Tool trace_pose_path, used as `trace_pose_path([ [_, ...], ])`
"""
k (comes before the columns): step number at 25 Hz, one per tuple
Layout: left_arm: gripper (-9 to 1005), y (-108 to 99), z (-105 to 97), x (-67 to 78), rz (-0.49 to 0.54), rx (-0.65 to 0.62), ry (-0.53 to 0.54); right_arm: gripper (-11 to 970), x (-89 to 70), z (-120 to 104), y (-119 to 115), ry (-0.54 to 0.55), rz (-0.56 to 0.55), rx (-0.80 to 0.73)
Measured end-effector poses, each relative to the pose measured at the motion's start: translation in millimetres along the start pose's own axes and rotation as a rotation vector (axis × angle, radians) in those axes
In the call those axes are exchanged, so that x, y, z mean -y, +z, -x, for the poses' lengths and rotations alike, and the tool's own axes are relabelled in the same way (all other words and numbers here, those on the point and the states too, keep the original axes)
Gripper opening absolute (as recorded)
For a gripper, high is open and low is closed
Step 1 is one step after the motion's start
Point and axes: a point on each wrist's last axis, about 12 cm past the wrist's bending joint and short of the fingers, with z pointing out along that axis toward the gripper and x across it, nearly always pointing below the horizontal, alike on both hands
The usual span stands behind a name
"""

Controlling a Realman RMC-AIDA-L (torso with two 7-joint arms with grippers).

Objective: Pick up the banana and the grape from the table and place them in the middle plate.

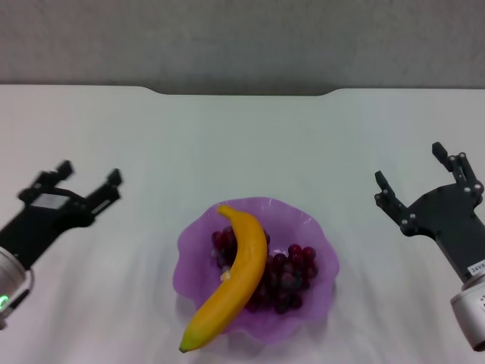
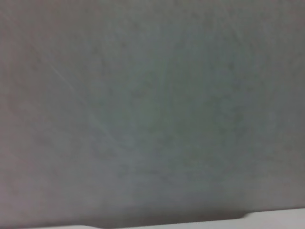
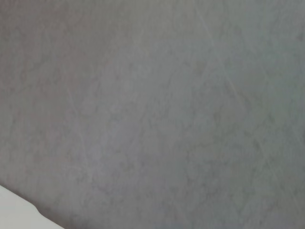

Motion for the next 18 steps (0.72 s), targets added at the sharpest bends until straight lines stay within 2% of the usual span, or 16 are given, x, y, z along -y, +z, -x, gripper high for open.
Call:
trace_pose_path([
  [4,909,-5,-3,-12.6,0.117,0.007,0.087,891,3.2,0,0,0.008,-0.019,0.007],
  [7,909,-14,-8,-23.0,0.194,0.026,0.066,891,5.8,0,0,0.017,-0.035,0.007],
  [11,909,-35,-17,-36.6,0.293,0.144,0.028,891,10.0,-2,-2,0.06,-0.058,0.01],
  [18,908,-56,-32,-50.8,0.364,0.176,0.013,891,31.2,-20,-19,0.215,-0.135,0.013],
])
